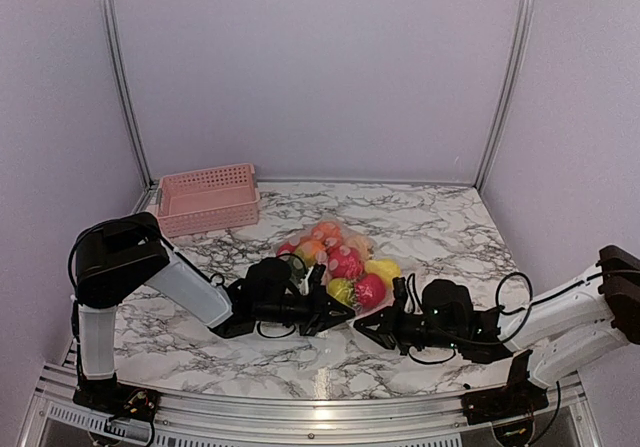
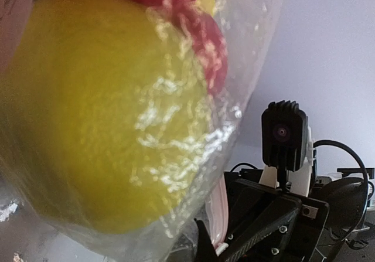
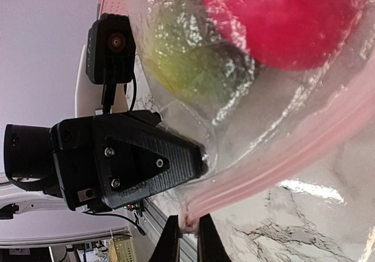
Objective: Open the zip-top bag and remove the fake food
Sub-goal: Unzip the zipper food storage bag at the center of the board.
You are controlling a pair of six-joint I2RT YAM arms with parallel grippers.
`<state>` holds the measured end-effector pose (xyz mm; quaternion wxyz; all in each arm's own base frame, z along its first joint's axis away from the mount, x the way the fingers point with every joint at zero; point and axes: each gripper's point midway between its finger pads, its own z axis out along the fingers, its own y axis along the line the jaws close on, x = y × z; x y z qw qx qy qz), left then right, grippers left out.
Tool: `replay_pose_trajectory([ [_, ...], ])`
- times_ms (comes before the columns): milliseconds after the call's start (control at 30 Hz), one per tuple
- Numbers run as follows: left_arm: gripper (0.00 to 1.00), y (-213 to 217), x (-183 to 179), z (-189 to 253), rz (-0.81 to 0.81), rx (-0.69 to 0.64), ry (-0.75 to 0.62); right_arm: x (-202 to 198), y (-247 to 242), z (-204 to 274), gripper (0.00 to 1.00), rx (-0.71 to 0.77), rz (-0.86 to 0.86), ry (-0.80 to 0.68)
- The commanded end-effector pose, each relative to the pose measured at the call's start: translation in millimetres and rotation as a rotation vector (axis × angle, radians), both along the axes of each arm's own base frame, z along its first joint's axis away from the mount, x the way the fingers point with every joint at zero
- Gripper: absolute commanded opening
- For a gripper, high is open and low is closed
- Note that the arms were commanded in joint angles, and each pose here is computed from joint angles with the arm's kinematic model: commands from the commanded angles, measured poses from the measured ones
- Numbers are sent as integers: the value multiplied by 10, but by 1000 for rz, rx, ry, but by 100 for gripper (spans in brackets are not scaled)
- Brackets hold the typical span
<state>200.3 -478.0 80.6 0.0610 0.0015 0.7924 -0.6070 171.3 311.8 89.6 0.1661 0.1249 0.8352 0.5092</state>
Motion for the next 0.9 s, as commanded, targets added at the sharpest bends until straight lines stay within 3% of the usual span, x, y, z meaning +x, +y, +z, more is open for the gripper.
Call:
replay_pose_trajectory([
  [0, 0, 63, -56, 43, -8, 8, -23, 56, -137, -63, 0, 5, -70, 10],
  [500, 0, 211, -96, 69, 0, 18, -34, 113, -521, -113, 0, -15, -224, 5],
  [867, 0, 422, -157, 147, 12, 83, -77, 267, -767, 269, 0, -85, -325, -118],
])
